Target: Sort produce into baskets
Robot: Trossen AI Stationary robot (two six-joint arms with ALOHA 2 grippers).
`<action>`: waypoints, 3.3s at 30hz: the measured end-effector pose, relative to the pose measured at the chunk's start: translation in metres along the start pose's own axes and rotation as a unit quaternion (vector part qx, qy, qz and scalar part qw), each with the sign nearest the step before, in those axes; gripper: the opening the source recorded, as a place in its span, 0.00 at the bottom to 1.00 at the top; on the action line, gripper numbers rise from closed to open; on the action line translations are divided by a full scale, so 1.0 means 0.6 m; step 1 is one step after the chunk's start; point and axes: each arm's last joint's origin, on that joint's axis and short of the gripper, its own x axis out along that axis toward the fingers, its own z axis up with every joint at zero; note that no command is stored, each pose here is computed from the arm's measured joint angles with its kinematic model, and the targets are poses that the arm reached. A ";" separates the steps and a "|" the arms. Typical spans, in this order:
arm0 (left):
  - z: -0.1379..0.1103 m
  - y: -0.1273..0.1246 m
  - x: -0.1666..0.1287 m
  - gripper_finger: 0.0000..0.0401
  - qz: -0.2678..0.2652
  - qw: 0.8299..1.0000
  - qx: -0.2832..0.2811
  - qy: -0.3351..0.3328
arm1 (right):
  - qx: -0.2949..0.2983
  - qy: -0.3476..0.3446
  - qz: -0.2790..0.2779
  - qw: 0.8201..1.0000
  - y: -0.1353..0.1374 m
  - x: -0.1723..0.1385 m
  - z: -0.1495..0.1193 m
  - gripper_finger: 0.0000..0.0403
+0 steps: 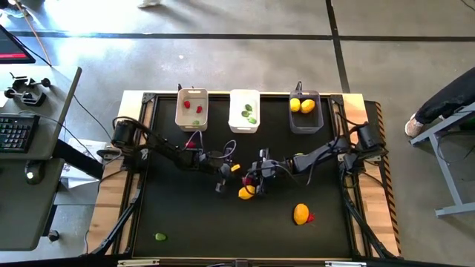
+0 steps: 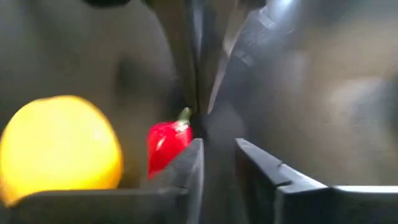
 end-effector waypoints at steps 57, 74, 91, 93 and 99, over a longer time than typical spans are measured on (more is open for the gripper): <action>-0.010 0.001 0.008 0.14 -0.047 0.999 0.016 0.014 | 0.004 -0.016 -0.037 0.999 0.010 -0.023 0.013 0.50; -0.010 -0.001 0.009 0.06 -0.062 0.997 0.046 0.002 | 0.004 -0.016 -0.037 0.999 0.009 -0.023 0.013 0.50; -0.015 0.029 -0.030 0.00 0.010 0.999 0.019 0.036 | 0.001 -0.007 -0.039 0.999 0.009 -0.023 0.010 0.50; -0.017 0.042 -0.050 0.00 0.034 0.999 0.003 0.040 | 0.001 -0.006 -0.041 0.999 0.009 -0.023 0.009 0.50; -0.026 0.090 -0.126 0.00 0.144 0.987 -0.060 0.045 | 0.001 -0.005 -0.040 0.999 0.009 -0.023 0.009 0.50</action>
